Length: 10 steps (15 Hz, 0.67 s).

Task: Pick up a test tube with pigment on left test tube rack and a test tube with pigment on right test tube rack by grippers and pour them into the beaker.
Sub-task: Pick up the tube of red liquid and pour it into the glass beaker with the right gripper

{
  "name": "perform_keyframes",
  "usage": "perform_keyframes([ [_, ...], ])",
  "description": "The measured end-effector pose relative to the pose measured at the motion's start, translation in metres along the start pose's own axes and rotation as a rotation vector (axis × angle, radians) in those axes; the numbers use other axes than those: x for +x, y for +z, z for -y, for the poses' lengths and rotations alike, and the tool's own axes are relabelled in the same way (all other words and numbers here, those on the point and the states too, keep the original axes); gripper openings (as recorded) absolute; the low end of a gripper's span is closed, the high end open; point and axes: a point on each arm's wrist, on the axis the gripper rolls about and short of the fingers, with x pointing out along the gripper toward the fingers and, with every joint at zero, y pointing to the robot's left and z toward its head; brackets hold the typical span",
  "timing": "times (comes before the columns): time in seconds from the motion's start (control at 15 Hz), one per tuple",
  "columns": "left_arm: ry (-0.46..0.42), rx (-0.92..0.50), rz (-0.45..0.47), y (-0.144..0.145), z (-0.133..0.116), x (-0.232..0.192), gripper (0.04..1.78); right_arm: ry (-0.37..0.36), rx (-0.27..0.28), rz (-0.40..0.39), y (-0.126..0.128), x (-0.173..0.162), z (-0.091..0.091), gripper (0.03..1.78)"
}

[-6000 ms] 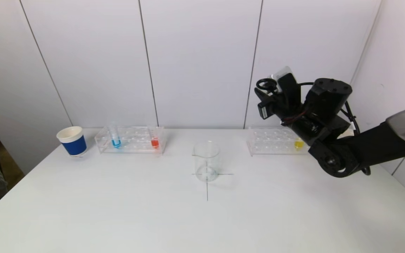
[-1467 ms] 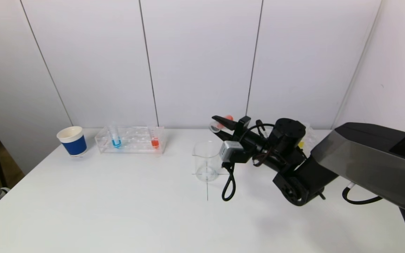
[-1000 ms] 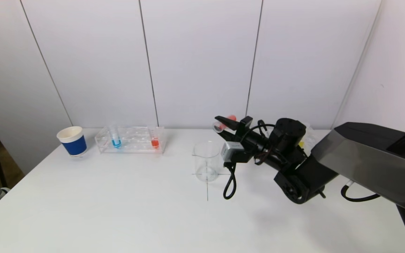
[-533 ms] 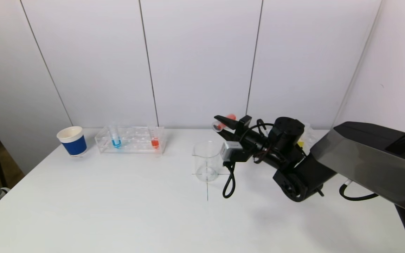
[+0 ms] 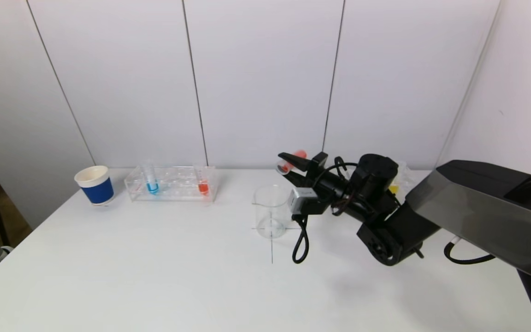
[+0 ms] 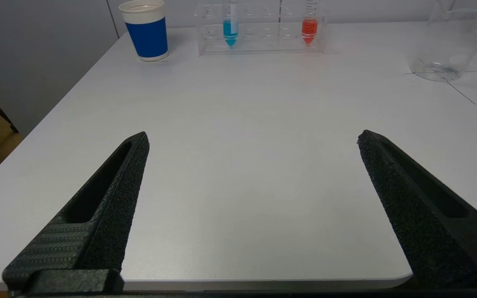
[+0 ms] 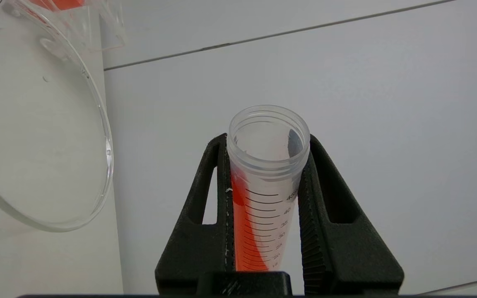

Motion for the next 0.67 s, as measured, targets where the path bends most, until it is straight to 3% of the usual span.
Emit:
perform_keyframes([
  [0.67,0.0,0.0,0.0,0.0,0.0,0.0,1.76,0.03,-0.053,0.011,-0.0034,-0.0016,-0.0051,0.49],
])
